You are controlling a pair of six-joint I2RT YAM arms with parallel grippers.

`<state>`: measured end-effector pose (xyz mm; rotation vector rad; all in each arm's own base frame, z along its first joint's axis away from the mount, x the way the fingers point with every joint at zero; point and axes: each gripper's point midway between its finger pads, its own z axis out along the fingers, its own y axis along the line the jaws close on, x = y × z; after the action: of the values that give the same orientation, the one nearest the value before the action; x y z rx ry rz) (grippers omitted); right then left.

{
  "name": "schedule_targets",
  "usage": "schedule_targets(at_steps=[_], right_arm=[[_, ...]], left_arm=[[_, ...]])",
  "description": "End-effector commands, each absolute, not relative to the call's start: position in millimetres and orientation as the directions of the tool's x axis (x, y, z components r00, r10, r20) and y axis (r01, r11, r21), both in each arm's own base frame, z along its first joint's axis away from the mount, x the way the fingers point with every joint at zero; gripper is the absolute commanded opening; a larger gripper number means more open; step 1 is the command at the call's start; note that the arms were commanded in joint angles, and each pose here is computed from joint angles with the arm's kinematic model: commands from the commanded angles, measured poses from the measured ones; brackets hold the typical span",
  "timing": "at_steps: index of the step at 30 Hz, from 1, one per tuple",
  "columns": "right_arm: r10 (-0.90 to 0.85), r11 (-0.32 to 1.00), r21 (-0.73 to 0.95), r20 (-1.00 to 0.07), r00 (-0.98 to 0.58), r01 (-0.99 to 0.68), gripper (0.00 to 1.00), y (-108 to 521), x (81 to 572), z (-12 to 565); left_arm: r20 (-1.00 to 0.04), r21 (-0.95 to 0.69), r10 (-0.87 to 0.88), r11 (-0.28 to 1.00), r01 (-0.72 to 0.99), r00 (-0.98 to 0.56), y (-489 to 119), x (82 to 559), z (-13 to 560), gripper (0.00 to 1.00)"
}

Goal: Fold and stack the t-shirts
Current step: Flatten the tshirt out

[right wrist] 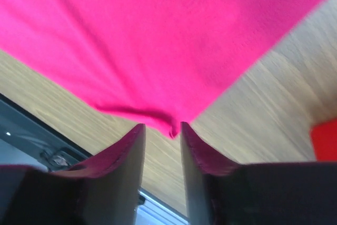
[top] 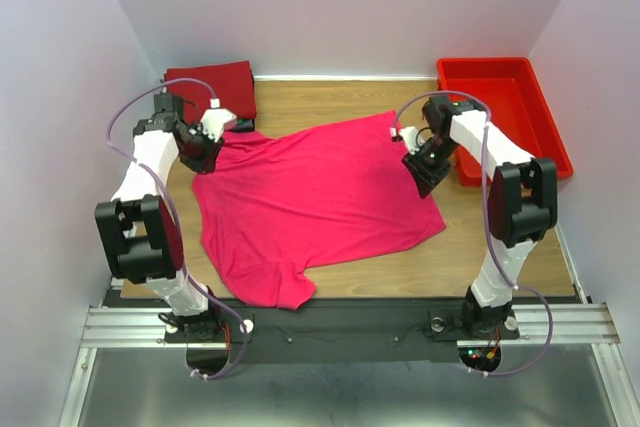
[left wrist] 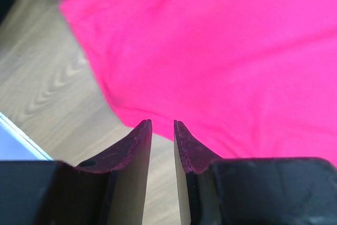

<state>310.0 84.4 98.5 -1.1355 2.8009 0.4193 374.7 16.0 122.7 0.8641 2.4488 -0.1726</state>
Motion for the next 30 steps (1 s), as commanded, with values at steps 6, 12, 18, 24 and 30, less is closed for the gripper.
schedule_targets(at_steps=[6, 12, 18, 24, 30], right_arm=[[-0.694, 0.679, 0.244, -0.094, -0.714, -0.692, 0.35, 93, 294, 51], [-0.735, 0.667, 0.224, 0.041, -0.677, -0.711, 0.35, 65, 246, 29], [-0.778, 0.629, 0.182, 0.17, -0.605, -0.756, 0.34, 30, 201, 32], [-0.822, 0.57, 0.203, 0.119, -0.558, -0.796, 0.41, 32, 195, 63], [-0.741, 0.585, 0.264, -0.208, -0.638, -0.766, 0.44, 104, 280, 118]], left_arm=[[-0.469, -0.01, 0.628, 0.7, 0.714, -0.622, -24, 329, 87, 0.33], [-0.45, -0.009, 0.635, 0.7, 0.715, -0.628, -30, 325, 76, 0.33], [-0.459, 0.0, 0.615, 0.722, 0.692, -0.642, -29, 337, 78, 0.33], [-0.501, -0.018, 0.558, 0.758, 0.652, -0.662, -35, 371, 88, 0.36], [-0.522, -0.03, 0.527, 0.774, 0.632, -0.67, -68, 420, 86, 0.36]])
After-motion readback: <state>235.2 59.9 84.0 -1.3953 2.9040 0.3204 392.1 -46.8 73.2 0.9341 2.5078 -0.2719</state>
